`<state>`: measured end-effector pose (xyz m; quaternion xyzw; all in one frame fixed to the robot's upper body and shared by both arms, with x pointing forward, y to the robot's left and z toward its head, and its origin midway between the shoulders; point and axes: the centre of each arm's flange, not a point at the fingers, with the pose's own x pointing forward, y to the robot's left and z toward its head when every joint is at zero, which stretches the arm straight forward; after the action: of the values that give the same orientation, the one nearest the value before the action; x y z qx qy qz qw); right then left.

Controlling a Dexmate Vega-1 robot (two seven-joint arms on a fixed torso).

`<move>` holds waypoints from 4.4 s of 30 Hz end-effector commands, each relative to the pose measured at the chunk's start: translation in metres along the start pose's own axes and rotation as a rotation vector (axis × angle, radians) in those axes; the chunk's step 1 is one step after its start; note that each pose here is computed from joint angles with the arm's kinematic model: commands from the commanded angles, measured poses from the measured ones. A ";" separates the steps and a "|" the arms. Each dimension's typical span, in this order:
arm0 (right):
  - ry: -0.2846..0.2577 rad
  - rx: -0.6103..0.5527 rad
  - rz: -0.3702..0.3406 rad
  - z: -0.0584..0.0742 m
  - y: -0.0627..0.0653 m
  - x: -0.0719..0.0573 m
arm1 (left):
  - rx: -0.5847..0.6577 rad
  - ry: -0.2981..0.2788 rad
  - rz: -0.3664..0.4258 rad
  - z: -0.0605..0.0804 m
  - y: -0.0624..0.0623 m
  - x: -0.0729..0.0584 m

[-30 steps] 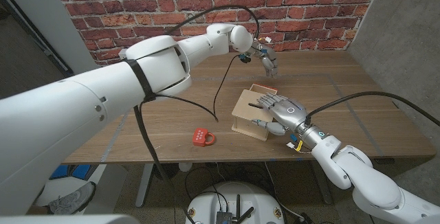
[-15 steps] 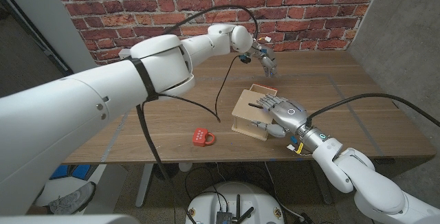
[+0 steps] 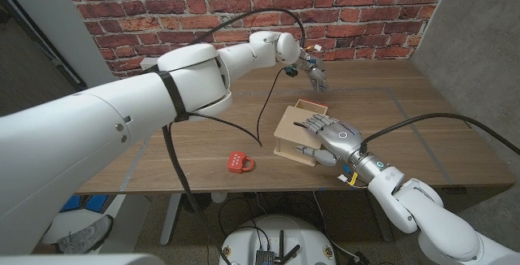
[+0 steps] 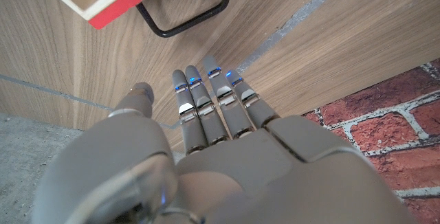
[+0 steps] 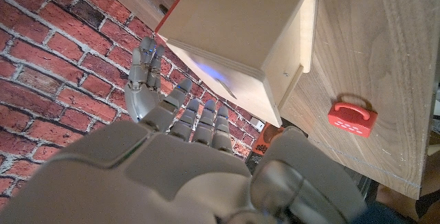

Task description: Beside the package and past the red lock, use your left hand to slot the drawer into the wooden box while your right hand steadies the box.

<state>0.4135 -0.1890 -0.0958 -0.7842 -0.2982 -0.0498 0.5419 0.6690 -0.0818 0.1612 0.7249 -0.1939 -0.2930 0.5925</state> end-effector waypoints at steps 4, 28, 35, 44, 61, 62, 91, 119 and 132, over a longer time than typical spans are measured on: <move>-0.004 -0.006 0.008 0.004 0.001 -0.003 | -0.031 -0.007 -0.043 0.007 -0.009 0.004; -0.014 -0.016 0.012 0.012 0.009 -0.006 | -0.021 -0.035 -0.089 0.015 -0.014 0.005; -0.017 -0.019 0.017 0.015 0.010 -0.005 | 0.002 -0.058 -0.122 0.017 -0.013 0.001; -0.022 -0.012 0.025 0.015 0.012 -0.004 | 0.019 -0.077 -0.156 0.019 -0.014 -0.001; -0.036 0.007 0.044 0.016 0.015 -0.003 | 0.039 -0.087 -0.179 0.020 -0.015 -0.004; -0.036 0.008 0.044 0.016 0.016 -0.003 | 0.041 -0.086 -0.180 0.020 -0.015 -0.004; -0.037 0.035 0.089 0.015 0.020 0.004 | 0.058 -0.043 -0.155 0.017 -0.009 -0.003; -0.047 0.058 0.071 0.010 0.021 0.007 | 0.050 0.012 -0.107 0.019 -0.007 0.005; -0.052 0.057 0.044 0.006 0.022 0.003 | 0.050 0.001 -0.113 0.026 -0.008 0.007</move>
<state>0.4265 -0.1836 -0.1152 -0.7786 -0.2879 -0.0048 0.5575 0.6577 -0.0992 0.1504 0.7507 -0.1588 -0.3211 0.5551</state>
